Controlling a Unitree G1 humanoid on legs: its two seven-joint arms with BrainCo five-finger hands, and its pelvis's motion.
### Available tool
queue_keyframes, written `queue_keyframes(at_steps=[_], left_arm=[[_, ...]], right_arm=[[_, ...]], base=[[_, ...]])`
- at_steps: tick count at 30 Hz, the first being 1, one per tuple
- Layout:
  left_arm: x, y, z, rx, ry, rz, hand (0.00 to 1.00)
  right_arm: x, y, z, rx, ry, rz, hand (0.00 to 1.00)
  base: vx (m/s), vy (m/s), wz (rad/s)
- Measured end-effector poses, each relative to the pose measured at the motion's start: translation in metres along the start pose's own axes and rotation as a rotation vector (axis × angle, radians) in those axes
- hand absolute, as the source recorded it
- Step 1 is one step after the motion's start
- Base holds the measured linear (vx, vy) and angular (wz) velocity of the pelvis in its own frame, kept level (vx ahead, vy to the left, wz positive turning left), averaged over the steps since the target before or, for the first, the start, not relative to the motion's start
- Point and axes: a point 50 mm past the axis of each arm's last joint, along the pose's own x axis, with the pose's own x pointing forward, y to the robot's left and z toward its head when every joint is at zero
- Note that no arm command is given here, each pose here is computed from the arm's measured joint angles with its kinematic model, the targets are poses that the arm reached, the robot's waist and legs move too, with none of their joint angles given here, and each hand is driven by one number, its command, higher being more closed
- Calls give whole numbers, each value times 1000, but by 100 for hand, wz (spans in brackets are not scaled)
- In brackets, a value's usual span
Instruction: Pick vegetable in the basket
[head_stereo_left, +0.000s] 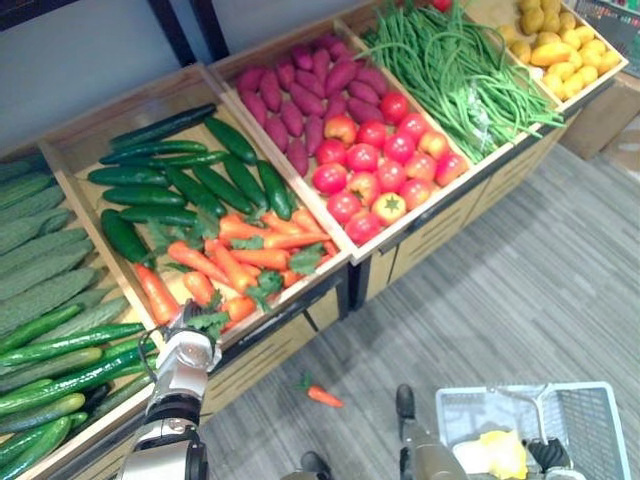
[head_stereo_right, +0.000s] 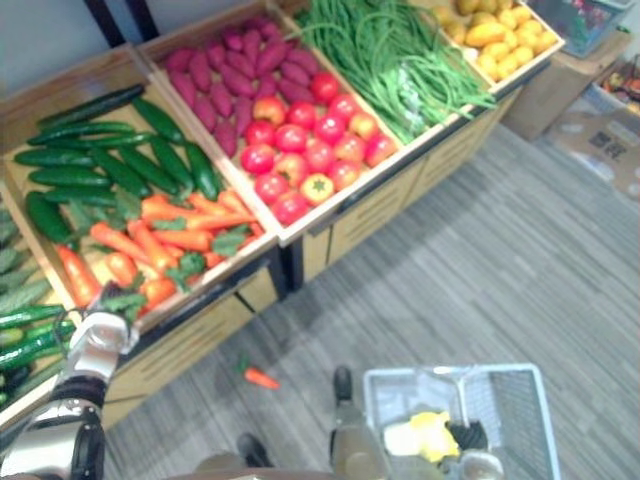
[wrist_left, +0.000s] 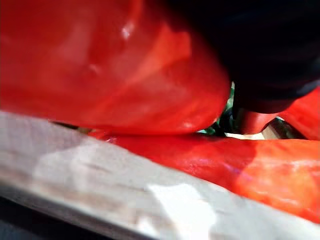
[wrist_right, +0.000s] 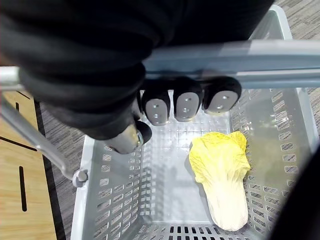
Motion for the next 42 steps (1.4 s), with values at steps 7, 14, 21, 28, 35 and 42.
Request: queue_keyframes(at_steps=[7,14,21,28,35,42], left_arm=[[-5,-8,9,-152,-11,29,100],[-4,14,1,-299,37,192,100],[-7,35,9,-462,7,324,100],[-22,35,14,-619,-32,409,100],[-49,12,27,-751,-129,355,100],[-72,-11,66,-794,-326,170,100]], right_arm=[[0,-2,-6,31,33,-16,100],[-1,-2,-9,30,41,-18,100],[-2,-2,-12,26,45,-20,100],[-4,-1,-16,-4,55,-18,100],[-4,-5,-13,-41,33,-46,100],[-2,-12,-1,-32,-7,-89,100]], base=[[-58,-28,15],[-52,-29,8],[-32,-2,-1],[-4,0,0],[-24,-4,1],[-22,-10,-1]])
